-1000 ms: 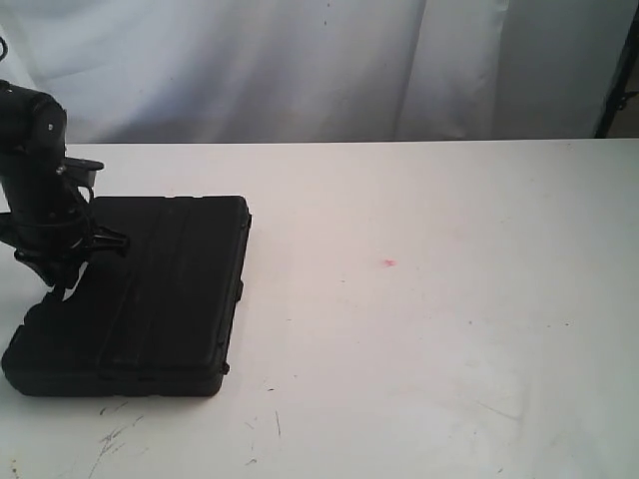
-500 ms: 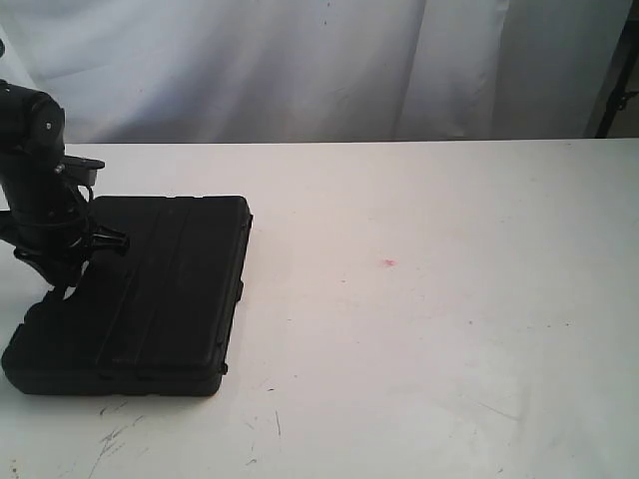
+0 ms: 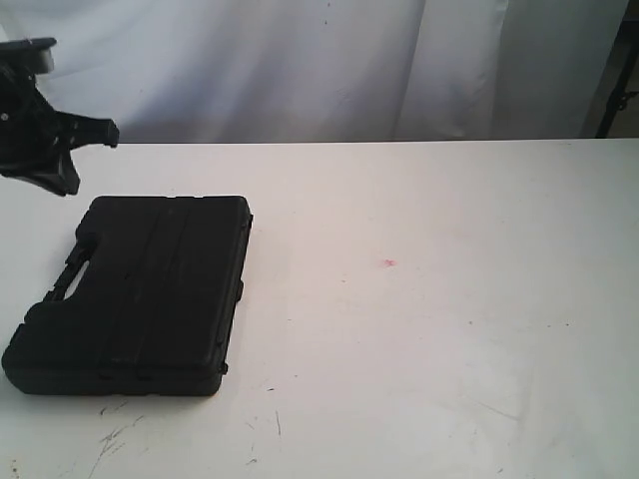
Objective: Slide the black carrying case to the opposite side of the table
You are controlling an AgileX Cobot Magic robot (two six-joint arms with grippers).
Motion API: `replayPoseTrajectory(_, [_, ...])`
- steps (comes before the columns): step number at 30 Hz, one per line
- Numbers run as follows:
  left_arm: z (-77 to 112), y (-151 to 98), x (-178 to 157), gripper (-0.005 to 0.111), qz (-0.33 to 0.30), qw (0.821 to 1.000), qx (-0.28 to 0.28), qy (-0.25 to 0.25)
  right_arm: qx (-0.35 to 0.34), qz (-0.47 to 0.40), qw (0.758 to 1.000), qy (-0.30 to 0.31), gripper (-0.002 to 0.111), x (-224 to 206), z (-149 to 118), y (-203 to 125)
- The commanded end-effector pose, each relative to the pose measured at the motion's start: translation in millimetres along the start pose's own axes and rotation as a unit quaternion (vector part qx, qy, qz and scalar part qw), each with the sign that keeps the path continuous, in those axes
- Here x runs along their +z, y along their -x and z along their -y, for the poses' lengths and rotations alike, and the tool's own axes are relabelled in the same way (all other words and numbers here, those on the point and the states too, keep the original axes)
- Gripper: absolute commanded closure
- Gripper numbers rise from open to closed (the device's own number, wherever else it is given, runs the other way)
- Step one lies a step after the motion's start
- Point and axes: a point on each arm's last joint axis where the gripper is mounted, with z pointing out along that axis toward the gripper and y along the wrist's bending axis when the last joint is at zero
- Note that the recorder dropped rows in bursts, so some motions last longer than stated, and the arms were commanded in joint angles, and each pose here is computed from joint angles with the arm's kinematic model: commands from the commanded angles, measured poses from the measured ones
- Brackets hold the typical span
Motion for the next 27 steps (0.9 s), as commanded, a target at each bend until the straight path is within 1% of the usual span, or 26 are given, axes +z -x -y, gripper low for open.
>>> replayPoseTrajectory(1, [21.6, -15, -64, 0.106, 0.052, 0.997, 0.03, -0.04, -0.001, 0.001, 1.0, -0.004, 0.108, 0, 0, -1])
replayPoseTrajectory(4, [37.2, -27, -102, 0.106, 0.105, 0.992, 0.057, -0.044, -0.001, 0.001, 1.0, -0.004, 0.108, 0, 0, -1])
replayPoseTrajectory(7, [45.5, -42, -138, 0.106, 0.156, 0.985, 0.061, -0.031, -0.001, 0.001, 1.0, -0.004, 0.108, 0, 0, -1])
replayPoseTrajectory(9, [45.5, -59, -162, 0.106, 0.192, 0.979, 0.062, -0.027, -0.001, 0.001, 1.0, -0.004, 0.108, 0, 0, -1])
replayPoseTrajectory(10, [44.8, -74, -176, 0.106, 0.216, 0.974, 0.061, -0.036, -0.001, 0.001, 1.0, -0.004, 0.108, 0, 0, -1])
replayPoseTrajectory(13, [36.9, -105, -193, 0.106, 0.26, 0.963, 0.041, -0.062, -0.001, 0.001, 1.0, -0.004, 0.108, 0, 0, -1])
replayPoseTrajectory(14, [32.9, -116, -192, 0.106, 0.269, 0.96, 0.035, -0.068, -0.001, 0.001, 1.0, -0.004, 0.108, 0, 0, -1])
replayPoseTrajectory(15, [25.8, -136, -195, 0.106, 0.288, 0.954, 0.026, -0.077, -0.001, 0.001, 1.0, -0.004, 0.108, 0, 0, -1])
replayPoseTrajectory(20, [8.7, -185, -192, 0.106, 0.328, 0.94, 0.026, -0.091, -0.001, 0.001, 1.0, -0.004, 0.108, 0, 0, -1])
replayPoseTrajectory(24, [-4.0, -216, -191, 0.106, 0.351, 0.932, 0.029, -0.087, -0.001, 0.001, 1.0, -0.004, 0.108, 0, 0, -1])
replayPoseTrajectory(27, [-10.8, -233, -197, 0.106, 0.376, 0.922, 0.029, -0.092, -0.001, 0.001, 1.0, -0.004, 0.108, 0, 0, -1])
